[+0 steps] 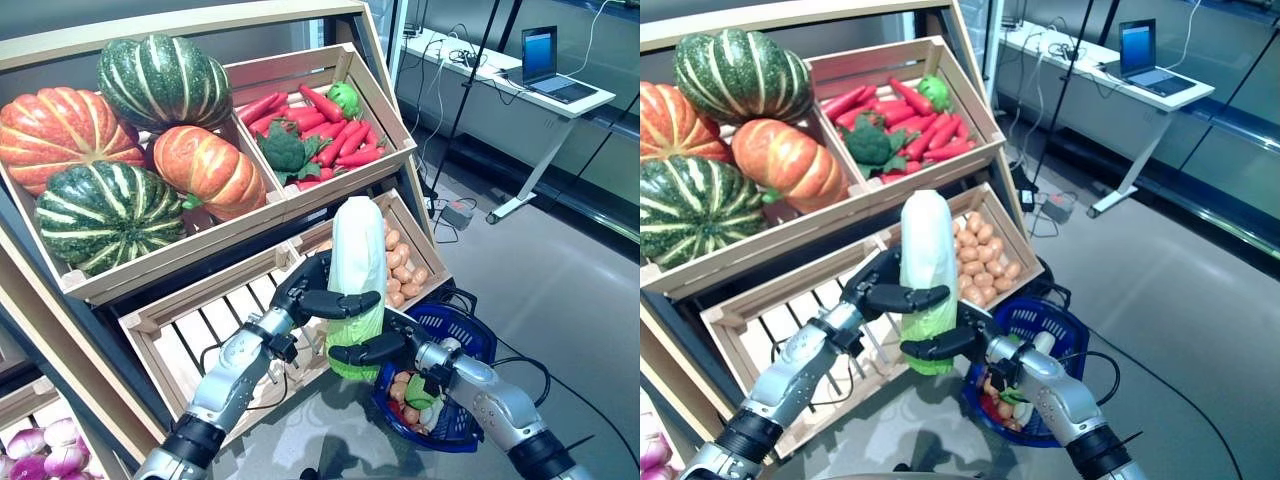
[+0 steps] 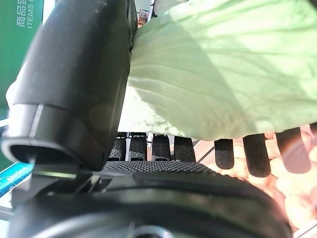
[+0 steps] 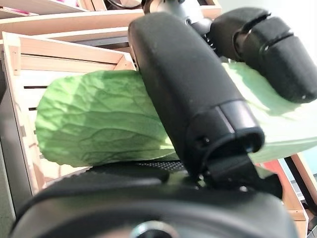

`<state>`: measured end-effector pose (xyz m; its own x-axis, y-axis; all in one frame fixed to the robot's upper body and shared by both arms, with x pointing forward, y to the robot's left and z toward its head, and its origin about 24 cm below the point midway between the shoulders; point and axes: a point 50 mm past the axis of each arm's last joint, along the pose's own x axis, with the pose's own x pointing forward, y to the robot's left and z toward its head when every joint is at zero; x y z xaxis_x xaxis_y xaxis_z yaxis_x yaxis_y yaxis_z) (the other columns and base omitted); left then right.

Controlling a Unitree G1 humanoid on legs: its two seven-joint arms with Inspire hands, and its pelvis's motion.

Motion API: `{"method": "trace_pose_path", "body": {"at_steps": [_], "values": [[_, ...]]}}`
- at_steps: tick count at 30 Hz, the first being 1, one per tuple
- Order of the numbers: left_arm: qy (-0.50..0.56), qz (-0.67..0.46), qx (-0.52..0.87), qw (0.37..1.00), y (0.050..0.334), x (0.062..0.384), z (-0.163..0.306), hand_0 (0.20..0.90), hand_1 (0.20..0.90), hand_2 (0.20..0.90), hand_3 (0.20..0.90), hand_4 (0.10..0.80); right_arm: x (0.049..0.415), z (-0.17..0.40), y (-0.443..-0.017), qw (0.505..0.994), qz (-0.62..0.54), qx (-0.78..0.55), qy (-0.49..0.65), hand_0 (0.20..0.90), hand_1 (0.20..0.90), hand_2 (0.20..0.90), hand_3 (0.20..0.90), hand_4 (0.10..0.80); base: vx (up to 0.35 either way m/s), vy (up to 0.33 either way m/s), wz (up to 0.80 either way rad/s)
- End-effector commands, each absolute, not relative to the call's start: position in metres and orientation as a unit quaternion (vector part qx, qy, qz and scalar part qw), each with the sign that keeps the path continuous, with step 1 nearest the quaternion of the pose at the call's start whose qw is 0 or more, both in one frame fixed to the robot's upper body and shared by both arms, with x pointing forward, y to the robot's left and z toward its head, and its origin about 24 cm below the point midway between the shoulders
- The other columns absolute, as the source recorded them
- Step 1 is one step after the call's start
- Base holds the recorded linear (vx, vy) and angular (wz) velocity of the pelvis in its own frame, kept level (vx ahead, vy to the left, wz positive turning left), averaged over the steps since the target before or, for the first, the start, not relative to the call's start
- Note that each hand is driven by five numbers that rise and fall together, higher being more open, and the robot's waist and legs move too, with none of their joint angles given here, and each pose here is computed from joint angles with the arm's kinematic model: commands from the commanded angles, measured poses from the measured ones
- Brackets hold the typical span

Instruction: Put vegetables into the basket

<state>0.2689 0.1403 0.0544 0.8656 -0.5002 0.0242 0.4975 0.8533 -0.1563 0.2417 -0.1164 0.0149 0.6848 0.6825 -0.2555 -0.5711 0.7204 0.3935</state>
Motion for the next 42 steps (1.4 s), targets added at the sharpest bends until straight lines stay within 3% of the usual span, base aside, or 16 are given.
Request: {"method": "trace_pose_path", "body": {"at_steps": [1, 5, 6, 8, 22, 23, 24, 25, 37, 42], "values": [[-0.134, -0.335, -0.152, 0.92, 0.104, 0.279, 0.114, 0.3, 0.3, 0.3, 0.3, 0.4, 0.266, 0.052, -0.091, 0.896, 0.377, 0.208, 0.106, 0.9, 0.9, 0.9, 0.9, 0.8, 0.0, 0.0, 0.0], [-0.125, -0.354, -0.147, 0.915, 0.096, 0.277, 0.112, 0.3, 0.3, 0.3, 0.3, 0.4, 0.269, 0.056, -0.086, 0.894, 0.377, 0.22, 0.096, 0.9, 0.9, 0.9, 0.9, 0.8, 0.0, 0.0, 0.0], [-0.121, -0.357, -0.146, 0.914, 0.094, 0.277, 0.111, 0.3, 0.3, 0.3, 0.3, 0.4, 0.27, 0.058, -0.086, 0.895, 0.376, 0.224, 0.091, 0.535, 0.535, 0.535, 0.535, 0.557, 0.0, 0.0, 0.0], [-0.107, -0.366, -0.145, 0.913, 0.091, 0.276, 0.107, 0.3, 0.3, 0.3, 0.3, 0.4, 0.272, 0.063, -0.085, 0.896, 0.369, 0.232, 0.079, 0.3, 0.3, 0.3, 0.3, 0.4, 0.0, 0.0, 0.0], [-0.039, -0.355, -0.131, 0.925, 0.098, 0.268, 0.072, 0.3, 0.3, 0.3, 0.3, 0.4, 0.284, 0.084, -0.104, 0.916, 0.327, 0.23, 0.022, 0.3, 0.3, 0.3, 0.3, 0.4, 0.0, 0.0, 0.0], [-0.037, -0.353, -0.131, 0.926, 0.1, 0.268, 0.072, 0.378, 0.378, 0.378, 0.378, 0.452, 0.284, 0.084, -0.106, 0.918, 0.325, 0.228, 0.021, 0.3, 0.3, 0.3, 0.3, 0.4, 0.0, 0.0, 0.0], [-0.033, -0.352, -0.129, 0.926, 0.101, 0.268, 0.071, 0.768, 0.768, 0.768, 0.768, 0.712, 0.284, 0.084, -0.107, 0.919, 0.323, 0.225, 0.02, 0.3, 0.3, 0.3, 0.3, 0.4, 0.0, 0.0, 0.0], [-0.031, -0.351, -0.128, 0.927, 0.101, 0.268, 0.071, 0.9, 0.9, 0.9, 0.9, 0.8, 0.284, 0.084, -0.108, 0.92, 0.322, 0.223, 0.02, 0.3, 0.3, 0.3, 0.3, 0.4, 0.0, 0.0, 0.0], [-0.032, -0.307, -0.115, 0.944, 0.122, 0.269, 0.068, 0.9, 0.9, 0.9, 0.9, 0.8, 0.278, 0.065, -0.131, 0.936, 0.285, 0.2, 0.049, 0.3, 0.3, 0.3, 0.3, 0.4, 0.001, 0.0, 0.0], [-0.035, -0.256, -0.099, 0.961, 0.147, 0.27, 0.064, 0.9, 0.9, 0.9, 0.9, 0.8, 0.27, 0.047, -0.154, 0.947, 0.236, 0.204, 0.076, 0.3, 0.3, 0.3, 0.3, 0.4, 0.009, -0.002, -0.04]]}}
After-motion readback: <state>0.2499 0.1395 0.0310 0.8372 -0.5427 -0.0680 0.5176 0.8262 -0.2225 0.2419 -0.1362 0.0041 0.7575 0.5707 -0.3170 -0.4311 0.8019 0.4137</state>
